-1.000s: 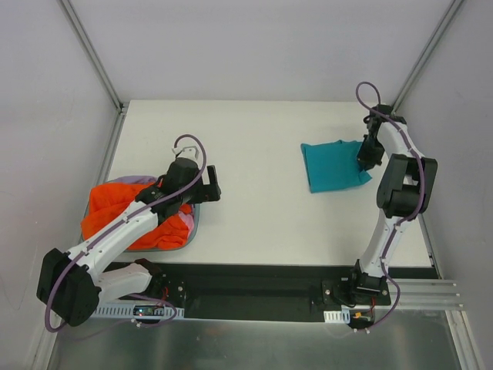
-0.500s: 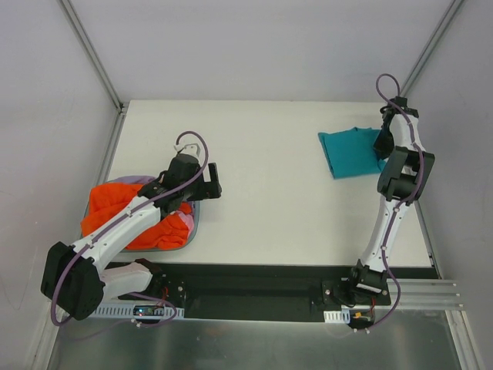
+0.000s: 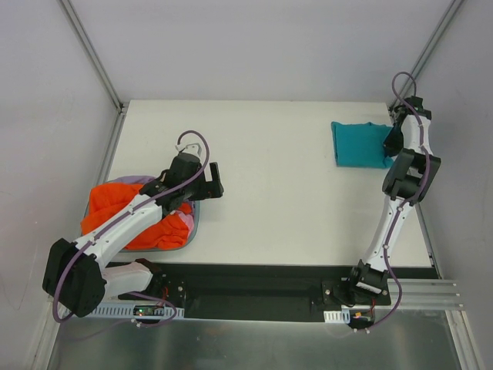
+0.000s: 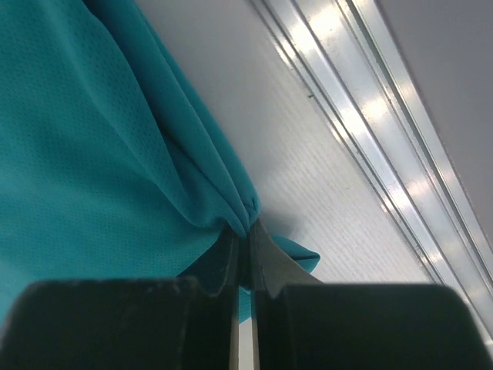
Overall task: Fold and stack the t-shirts
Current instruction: Put the neatly folded tshirt into the corner of the board with the right arm
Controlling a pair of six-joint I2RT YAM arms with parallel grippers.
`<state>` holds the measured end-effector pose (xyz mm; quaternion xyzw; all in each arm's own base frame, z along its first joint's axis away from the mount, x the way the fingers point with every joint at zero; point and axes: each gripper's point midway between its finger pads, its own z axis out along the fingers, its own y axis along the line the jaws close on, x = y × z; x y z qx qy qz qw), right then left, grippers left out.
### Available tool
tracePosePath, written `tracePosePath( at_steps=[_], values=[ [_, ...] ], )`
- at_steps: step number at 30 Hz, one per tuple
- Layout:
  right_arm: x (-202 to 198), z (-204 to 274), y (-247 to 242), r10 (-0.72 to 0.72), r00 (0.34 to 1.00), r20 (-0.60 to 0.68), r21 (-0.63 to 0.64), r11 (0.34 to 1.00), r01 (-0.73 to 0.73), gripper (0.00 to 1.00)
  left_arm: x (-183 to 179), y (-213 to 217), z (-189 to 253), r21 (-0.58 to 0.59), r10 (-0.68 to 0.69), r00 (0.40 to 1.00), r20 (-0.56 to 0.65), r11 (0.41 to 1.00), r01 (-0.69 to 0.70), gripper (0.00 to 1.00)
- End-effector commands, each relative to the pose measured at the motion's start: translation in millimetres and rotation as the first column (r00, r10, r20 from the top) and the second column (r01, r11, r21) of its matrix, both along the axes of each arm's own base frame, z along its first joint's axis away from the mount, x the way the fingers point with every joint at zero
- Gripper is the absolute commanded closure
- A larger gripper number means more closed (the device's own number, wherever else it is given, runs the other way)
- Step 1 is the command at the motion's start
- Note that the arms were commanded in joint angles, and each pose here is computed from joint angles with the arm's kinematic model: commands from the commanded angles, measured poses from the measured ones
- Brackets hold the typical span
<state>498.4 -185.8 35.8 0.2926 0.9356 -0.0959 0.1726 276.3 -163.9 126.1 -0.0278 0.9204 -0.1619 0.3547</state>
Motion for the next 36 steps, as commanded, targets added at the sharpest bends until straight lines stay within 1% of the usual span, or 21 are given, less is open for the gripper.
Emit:
tracePosePath(
  at_steps=[1, 2, 4, 9, 14, 15, 16, 18, 19, 21, 22, 24, 25, 27, 28, 31, 34, 35, 36],
  values=[
    [3.5, 14.2, -3.9, -0.02, 0.998, 0.055, 0.044, 0.999, 0.018, 0.96, 8.2, -3.4, 16.2, -0.039, 0.012, 0.999, 0.032, 0.999, -0.01, 0.01],
    [4.6, 14.5, -2.2, -0.012, 0.998, 0.061, 0.053, 0.999, 0.009, 0.93, 8.0, -3.6, 17.2, -0.042, 0.011, 0.999, 0.034, 0.999, -0.009, 0.01],
    [6.6, 13.9, -0.3, 0.005, 0.998, 0.069, 0.061, 0.998, -0.009, 0.92, 7.5, -3.8, 17.6, -0.045, 0.012, 0.999, 0.034, 0.999, -0.01, 0.01],
    [12.1, 15.2, 3.9, 0.054, 0.995, 0.086, 0.08, 0.995, -0.06, 0.86, 5.7, -3.8, 19.7, -0.053, 0.01, 0.999, 0.037, 0.999, -0.008, 0.01],
    [7.5, 19.2, -3.1, 0.06, 0.996, 0.068, 0.037, 0.997, -0.063, 0.75, 3.8, -4.7, 24.6, -0.07, 0.01, 0.999, 0.045, 0.998, -0.007, 0.01],
    [6.4, 22.2, -4.6, 0.061, 0.996, 0.068, 0.026, 0.998, -0.063, 0.71, 3.3, -4.8, 25.3, -0.073, 0.01, 0.999, 0.045, 0.997, -0.007, 0.01],
    [5.3, 23.4, -6.3, 0.06, 0.996, 0.065, 0.015, 0.998, -0.061, 0.56, 2.4, -4.4, 27.7, -0.079, 0.012, 0.999, 0.051, 0.997, -0.008, 0.01],
    [4.3, 35.6, -9.4, 0.062, 0.995, 0.076, -0.01, 0.998, -0.061, 0.36, 1.7, -5.2, 32.2, -0.089, 0.008, 0.998, 0.061, 0.996, -0.003, 0.0],
    [4.9, 42.8, -11.5, 0.063, 0.994, 0.086, -0.025, 0.998, -0.061, 0.18, 1.5, -4.9, 36.0, -0.092, 0.006, 0.997, 0.073, 0.996, 0.001, 0.01],
    [5.2, 64.1, -13.3, 0.072, 0.991, 0.114, -0.048, 0.997, -0.067, 0.01, 2.3, -5.5, 43.5, -0.099, 0.002, 0.996, 0.092, 0.995, 0.007, 0.01],
    [4.1, 70.9, -13.0, 0.074, 0.99, 0.122, -0.052, 0.996, -0.068, 0.03, 1.8, -5.2, 48.8, -0.106, 0.003, 0.994, 0.105, 0.994, 0.008, 0.01],
    [0.9, 84.0, -10.5, 0.079, 0.987, 0.139, -0.054, 0.996, -0.072, 0.03, 1.6, -4.6, 54.9, -0.116, 0.008, 0.992, 0.122, 0.993, 0.006, 0.0],
    [-0.1, 101.3, -7.9, 0.085, 0.981, 0.172, -0.057, 0.995, -0.076, 0.03, 1.0, -4.0, 60.2, -0.123, 0.011, 0.99, 0.137, 0.992, 0.007, 0.01],
    [-2.7, 117.1, -1.5, 0.097, 0.974, 0.204, -0.053, 0.995, -0.088, 0.03, 0.1, -3.1, 63.8, -0.127, 0.012, 0.989, 0.149, 0.992, 0.008, 0.01],
    [-9.3, 132.9, 2.5, 0.102, 0.969, 0.226, -0.059, 0.994, -0.091, 0.03, -1.5, -2.5, 67.4, -0.134, 0.011, 0.987, 0.159, 0.991, 0.01, 0.01],
    [-18.4, 154.0, 13.6, 0.118, 0.958, 0.261, -0.061, 0.993, -0.105, 0.03, -6.0, -2.0, 73.1, -0.149, 0.008, 0.985, 0.173, 0.989, 0.018, 0.01],
    [-35.5, 173.8, 37.6, 0.135, 0.942, 0.308, -0.033, 0.991, -0.132, 0.03, -11.1, -0.6, 75.0, -0.167, 0.013, 0.984, 0.179, 0.986, 0.017, 0.01],
    [-49.4, 177.3, 49.8, 0.146, 0.938, 0.314, -0.028, 0.989, -0.144, 0.03, -13.0, -0.1, 71.0, -0.168, 0.015, 0.985, 0.17, 0.986, 0.014, 0.01],
    [-49.6, 182.8, 56.2, 0.161, 0.927, 0.34, -0.04, 0.987, -0.156, 0.03, -14.2, 0.4, 69.0, -0.17, 0.017, 0.986, 0.166, 0.985, 0.011, 0.01]
  ],
)
